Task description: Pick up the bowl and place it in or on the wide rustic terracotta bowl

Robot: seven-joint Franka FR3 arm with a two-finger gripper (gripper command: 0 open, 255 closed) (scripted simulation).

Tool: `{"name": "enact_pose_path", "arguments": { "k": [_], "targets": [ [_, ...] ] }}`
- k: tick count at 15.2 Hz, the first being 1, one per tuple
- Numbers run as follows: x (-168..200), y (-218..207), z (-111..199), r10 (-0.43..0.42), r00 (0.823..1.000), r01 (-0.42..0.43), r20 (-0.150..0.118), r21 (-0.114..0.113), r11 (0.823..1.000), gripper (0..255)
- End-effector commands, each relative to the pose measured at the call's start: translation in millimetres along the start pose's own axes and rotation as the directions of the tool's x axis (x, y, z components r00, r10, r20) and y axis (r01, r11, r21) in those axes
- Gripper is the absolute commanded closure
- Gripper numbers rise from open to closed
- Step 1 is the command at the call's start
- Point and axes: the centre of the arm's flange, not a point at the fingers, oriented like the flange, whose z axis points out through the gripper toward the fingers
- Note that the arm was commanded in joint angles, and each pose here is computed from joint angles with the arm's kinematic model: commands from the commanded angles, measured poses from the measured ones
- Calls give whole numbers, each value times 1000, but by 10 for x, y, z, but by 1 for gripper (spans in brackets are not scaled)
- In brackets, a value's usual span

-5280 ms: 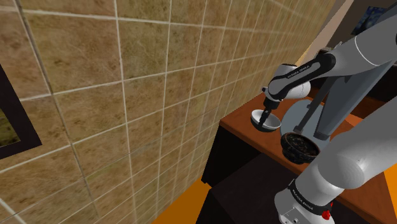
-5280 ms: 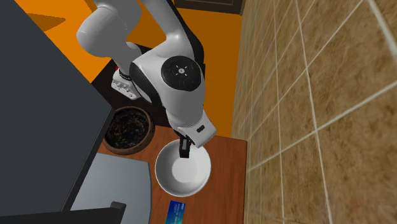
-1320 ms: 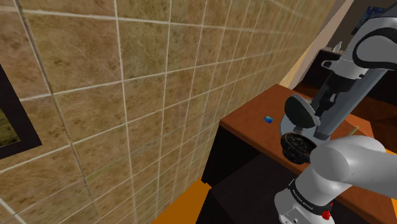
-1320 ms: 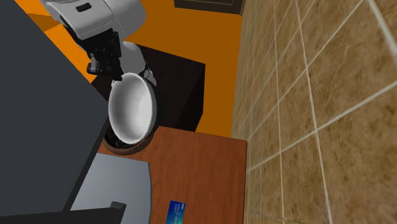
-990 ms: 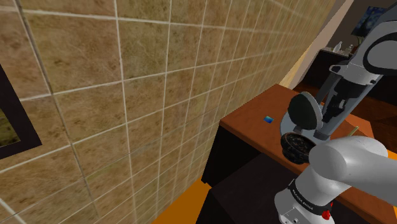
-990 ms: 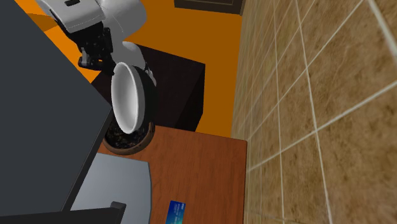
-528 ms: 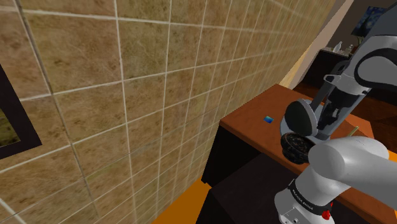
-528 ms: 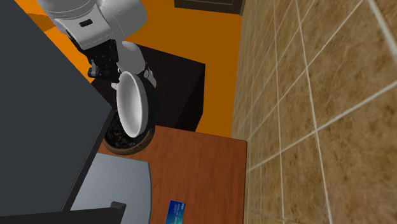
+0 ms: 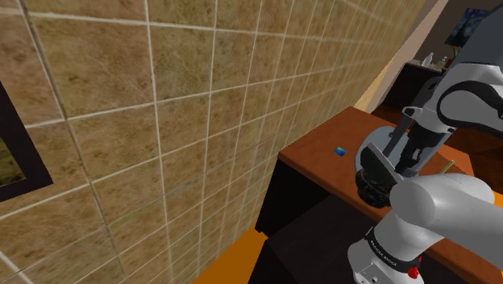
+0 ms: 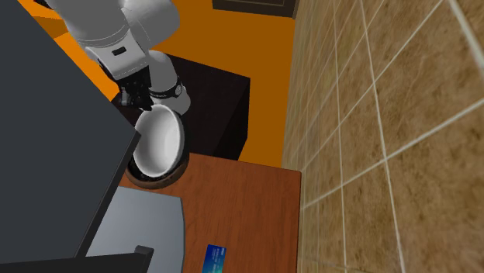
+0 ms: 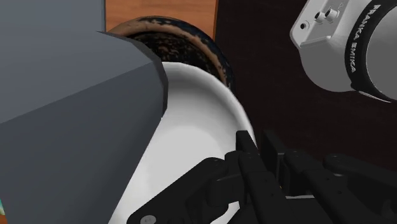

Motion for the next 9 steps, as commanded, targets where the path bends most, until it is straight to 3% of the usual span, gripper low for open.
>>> {"name": "enact_pose_path", "arguments": {
  "k": [1, 5, 9],
  "targets": [
    [-2, 8, 118, 0, 1000, 0, -1, -1, 1000, 255],
    [5, 5, 344, 0, 1000, 0, -1, -1, 1000, 255],
    [5, 5, 344, 0, 1000, 0, -1, -1, 1000, 255]
  ]
}}
